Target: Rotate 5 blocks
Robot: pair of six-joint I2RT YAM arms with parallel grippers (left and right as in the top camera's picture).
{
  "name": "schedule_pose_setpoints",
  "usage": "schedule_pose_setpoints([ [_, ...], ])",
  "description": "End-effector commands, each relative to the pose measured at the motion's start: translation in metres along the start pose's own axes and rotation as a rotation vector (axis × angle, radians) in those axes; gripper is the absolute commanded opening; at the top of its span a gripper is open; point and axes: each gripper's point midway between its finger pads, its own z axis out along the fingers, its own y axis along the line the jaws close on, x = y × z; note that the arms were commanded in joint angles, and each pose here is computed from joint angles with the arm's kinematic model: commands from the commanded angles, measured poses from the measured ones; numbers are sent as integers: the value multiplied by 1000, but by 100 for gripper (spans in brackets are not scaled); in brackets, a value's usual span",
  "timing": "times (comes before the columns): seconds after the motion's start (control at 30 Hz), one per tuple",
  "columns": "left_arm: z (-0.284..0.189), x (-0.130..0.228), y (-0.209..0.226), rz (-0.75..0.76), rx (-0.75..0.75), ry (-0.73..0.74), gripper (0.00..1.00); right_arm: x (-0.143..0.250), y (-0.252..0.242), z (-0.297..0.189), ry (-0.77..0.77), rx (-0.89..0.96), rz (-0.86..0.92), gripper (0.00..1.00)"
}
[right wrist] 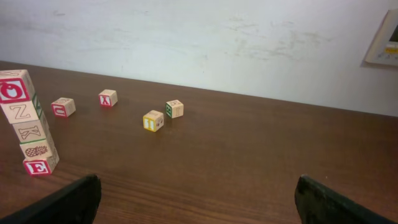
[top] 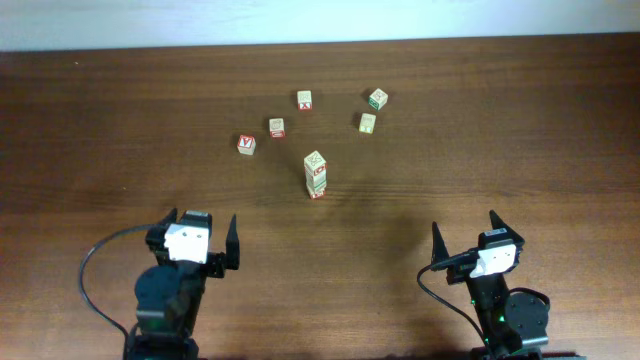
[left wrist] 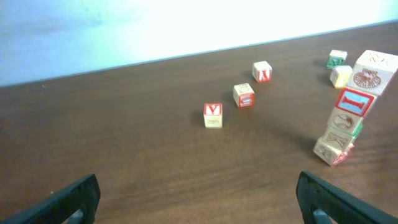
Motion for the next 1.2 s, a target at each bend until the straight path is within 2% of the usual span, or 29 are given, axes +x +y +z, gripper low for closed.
schedule_pose_setpoints([
  [0.0,2,20,6,14,-47,-13,99,3,-3,0,3,12,5,99],
  [0.17,5,27,11,53,-69,-10,99,3,-3,0,3,12,5,99],
  [0.57,-5,27,41,10,-144,-26,99,3,-3,0,3,12,5,99],
  [1.1,-17,39,38,13,-153,-49,99,3,-3,0,3,12,5,99],
  [1.17,-19,33,36,18,-146,-80,99,3,-3,0,3,12,5,99],
])
